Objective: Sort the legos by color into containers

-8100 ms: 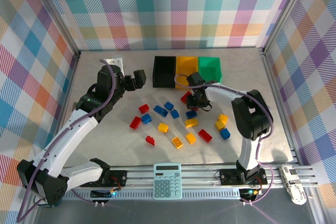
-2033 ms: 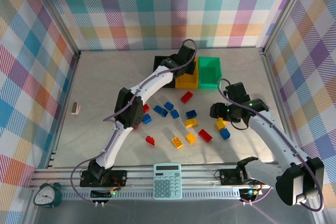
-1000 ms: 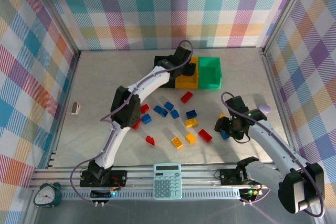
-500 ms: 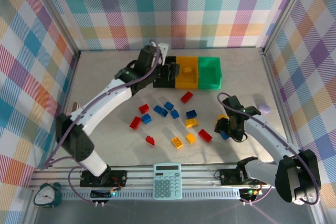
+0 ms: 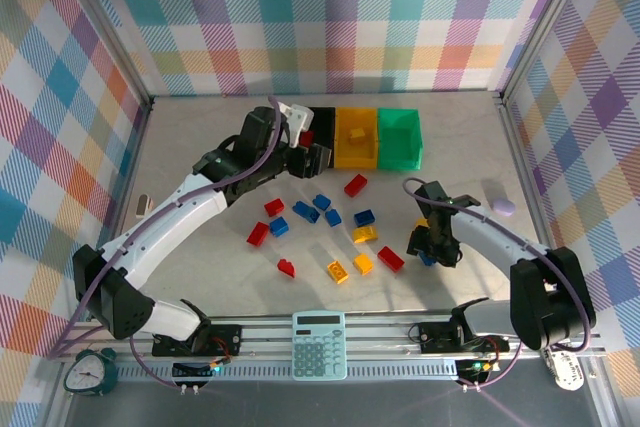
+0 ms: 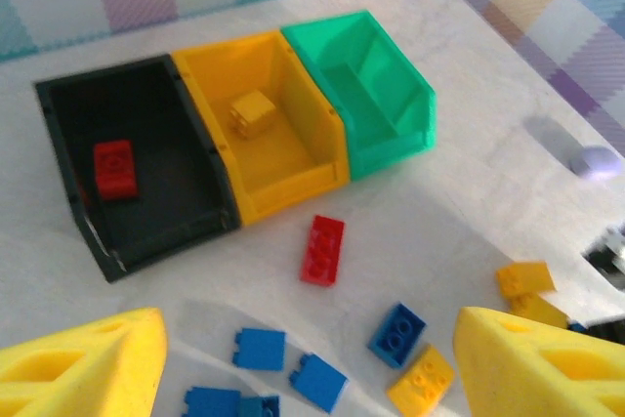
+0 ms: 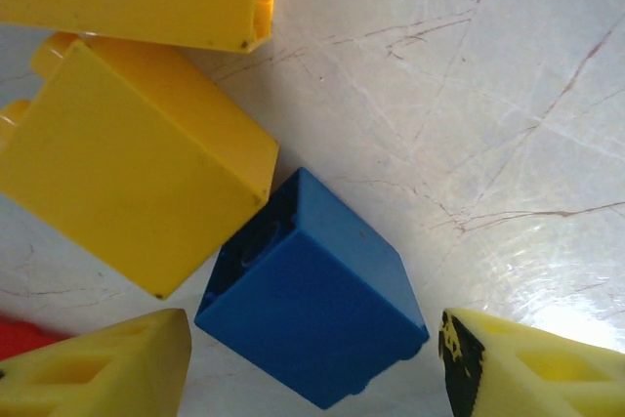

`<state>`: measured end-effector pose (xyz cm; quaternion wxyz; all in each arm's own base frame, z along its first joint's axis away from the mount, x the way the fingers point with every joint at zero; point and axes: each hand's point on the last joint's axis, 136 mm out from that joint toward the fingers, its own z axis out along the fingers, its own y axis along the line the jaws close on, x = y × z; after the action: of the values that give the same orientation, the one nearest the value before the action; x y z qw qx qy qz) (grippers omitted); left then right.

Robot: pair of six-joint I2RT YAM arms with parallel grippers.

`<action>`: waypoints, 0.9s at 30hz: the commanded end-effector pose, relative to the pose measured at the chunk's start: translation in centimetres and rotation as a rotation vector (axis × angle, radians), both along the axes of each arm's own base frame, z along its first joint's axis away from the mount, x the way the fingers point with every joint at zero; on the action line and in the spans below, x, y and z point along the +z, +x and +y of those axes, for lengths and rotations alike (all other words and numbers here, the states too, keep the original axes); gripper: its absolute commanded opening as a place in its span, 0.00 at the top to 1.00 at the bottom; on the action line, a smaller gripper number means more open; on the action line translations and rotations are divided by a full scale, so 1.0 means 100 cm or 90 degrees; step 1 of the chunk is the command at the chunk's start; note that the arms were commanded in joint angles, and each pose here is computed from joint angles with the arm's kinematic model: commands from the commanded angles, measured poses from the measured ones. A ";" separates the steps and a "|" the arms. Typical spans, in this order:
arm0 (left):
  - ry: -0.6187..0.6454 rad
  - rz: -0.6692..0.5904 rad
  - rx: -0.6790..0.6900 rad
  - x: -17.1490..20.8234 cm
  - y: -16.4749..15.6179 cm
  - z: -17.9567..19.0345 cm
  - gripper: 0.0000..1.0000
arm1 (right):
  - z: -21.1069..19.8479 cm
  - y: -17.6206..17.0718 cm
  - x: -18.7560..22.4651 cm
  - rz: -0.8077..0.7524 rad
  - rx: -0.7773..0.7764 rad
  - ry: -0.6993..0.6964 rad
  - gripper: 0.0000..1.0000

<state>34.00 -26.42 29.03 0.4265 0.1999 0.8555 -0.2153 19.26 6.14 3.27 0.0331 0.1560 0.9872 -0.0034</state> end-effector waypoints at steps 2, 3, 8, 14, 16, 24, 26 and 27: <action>-0.047 0.044 -0.119 0.001 -0.040 -0.013 0.23 | 0.013 0.008 0.007 -0.020 0.029 0.032 0.35; -0.062 0.050 -0.148 0.002 -0.049 -0.017 0.23 | 0.015 0.007 0.007 -0.017 0.031 0.040 0.36; -0.107 0.047 -0.223 0.014 -0.080 -0.023 0.23 | 0.038 0.009 0.008 -0.015 0.029 0.110 0.39; -0.111 0.037 -0.243 0.019 -0.093 -0.017 0.23 | 0.049 0.012 0.017 -0.030 0.036 0.135 0.43; -0.109 0.047 -0.252 0.018 -0.097 -0.018 0.23 | 0.043 0.010 0.018 -0.030 0.036 0.114 0.43; -0.104 0.045 -0.248 0.020 -0.101 -0.015 0.23 | 0.034 0.011 0.009 -0.016 0.046 0.067 0.45; -0.104 0.046 -0.251 0.020 -0.102 -0.015 0.23 | 0.034 0.015 0.007 -0.017 0.051 0.062 0.47; -0.104 0.046 -0.253 0.021 -0.102 -0.015 0.23 | 0.035 0.016 0.006 -0.015 0.054 0.060 0.48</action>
<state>24.87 -27.92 30.60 0.3603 0.3038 0.8039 -0.3627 20.16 9.58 3.56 0.0319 0.1256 0.9899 0.0580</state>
